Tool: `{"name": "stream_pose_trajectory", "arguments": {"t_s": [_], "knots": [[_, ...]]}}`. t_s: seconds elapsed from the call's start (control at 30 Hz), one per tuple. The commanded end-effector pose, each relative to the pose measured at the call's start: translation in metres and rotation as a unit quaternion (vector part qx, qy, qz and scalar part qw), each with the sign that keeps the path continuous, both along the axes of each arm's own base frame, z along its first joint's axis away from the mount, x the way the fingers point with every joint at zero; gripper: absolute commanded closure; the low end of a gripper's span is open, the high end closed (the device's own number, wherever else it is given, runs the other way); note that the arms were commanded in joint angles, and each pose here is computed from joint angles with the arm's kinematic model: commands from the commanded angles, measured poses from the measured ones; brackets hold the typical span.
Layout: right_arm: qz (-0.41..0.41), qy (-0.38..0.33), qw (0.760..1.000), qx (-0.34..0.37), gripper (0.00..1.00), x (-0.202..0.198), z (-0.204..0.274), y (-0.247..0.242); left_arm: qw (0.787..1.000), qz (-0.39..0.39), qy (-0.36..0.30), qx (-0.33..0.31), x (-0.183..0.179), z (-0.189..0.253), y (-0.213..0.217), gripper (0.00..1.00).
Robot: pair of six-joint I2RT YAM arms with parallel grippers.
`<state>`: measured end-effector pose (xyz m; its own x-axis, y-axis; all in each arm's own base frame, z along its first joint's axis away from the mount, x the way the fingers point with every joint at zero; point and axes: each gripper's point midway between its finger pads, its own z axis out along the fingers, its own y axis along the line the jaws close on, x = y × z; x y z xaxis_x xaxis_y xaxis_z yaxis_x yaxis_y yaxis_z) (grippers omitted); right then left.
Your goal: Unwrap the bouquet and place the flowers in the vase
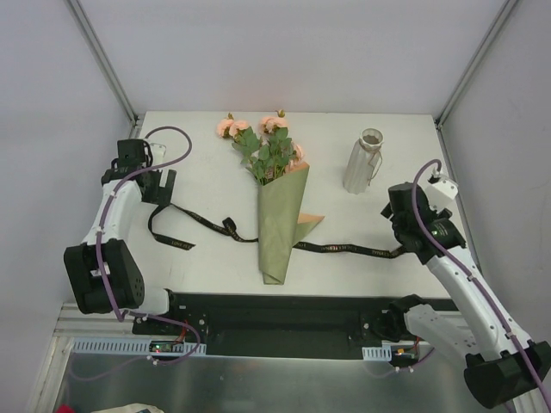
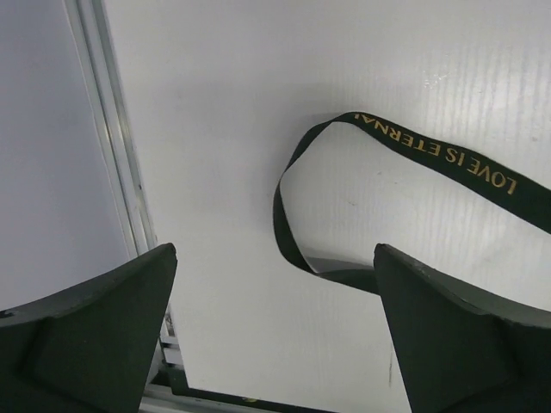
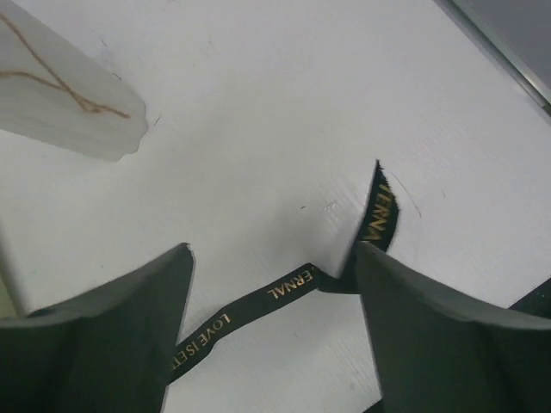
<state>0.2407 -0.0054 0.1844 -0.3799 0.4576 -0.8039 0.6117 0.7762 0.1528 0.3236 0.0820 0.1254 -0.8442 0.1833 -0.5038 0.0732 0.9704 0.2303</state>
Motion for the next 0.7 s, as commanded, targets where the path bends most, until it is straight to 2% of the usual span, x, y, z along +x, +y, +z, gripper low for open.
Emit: {"name": "stream_pose_trajectory", "arguments": {"t_s": [0.0,0.07,0.1,0.2,0.23,0.3,0.33,0.37,0.43,0.47,0.53,0.67], "knots": [[0.08,0.0,0.993,-0.087,0.06,0.001,0.03,0.01,0.999,-0.01,-0.04,-0.026,-0.005,0.032,-0.015,0.01],[0.149,-0.008,0.982,-0.115,0.01,-0.001,0.036,0.04,0.998,-0.027,-0.035,-0.051,-0.012,0.037,-0.026,0.01],[0.188,-0.005,0.973,-0.13,0.04,0.0,0.036,0.054,0.996,-0.045,-0.041,-0.072,-0.013,0.043,-0.036,0.01],[0.343,-0.023,0.93,-0.133,0.04,-0.008,0.034,0.123,0.991,-0.076,-0.035,-0.103,-0.024,0.043,-0.053,0.01],[0.423,-0.023,0.892,-0.158,0.04,-0.022,0.032,0.154,0.991,-0.084,-0.033,-0.101,-0.026,0.041,-0.057,0.01],[0.48,-0.014,0.856,-0.191,0.04,-0.031,0.029,0.188,0.991,-0.087,-0.017,-0.097,-0.032,0.03,-0.06,0.01],[0.532,-0.009,0.816,-0.225,0.04,-0.045,0.026,0.209,0.992,-0.084,-0.009,-0.09,-0.034,0.026,-0.06,0.01],[0.551,-0.006,0.799,-0.242,0.04,-0.05,0.024,0.223,0.993,-0.081,-0.002,-0.088,-0.035,0.021,-0.059,0.01],[0.603,0.005,0.746,-0.284,0.04,-0.069,0.012,0.26,0.994,-0.069,0.004,-0.085,-0.036,0.018,-0.057,0.01],[0.613,0.001,0.735,-0.29,0.04,-0.072,0.01,0.273,0.994,-0.068,0.004,-0.085,-0.036,0.018,-0.057,0.01],[0.648,0.012,0.697,-0.307,0.04,-0.086,-0.003,0.303,0.993,-0.073,-0.001,-0.089,-0.037,0.02,-0.06,0.01],[0.688,0.026,0.651,-0.32,0.04,-0.099,-0.03,0.345,0.993,-0.078,-0.013,-0.088,-0.039,0.027,-0.062,0.01]]}}
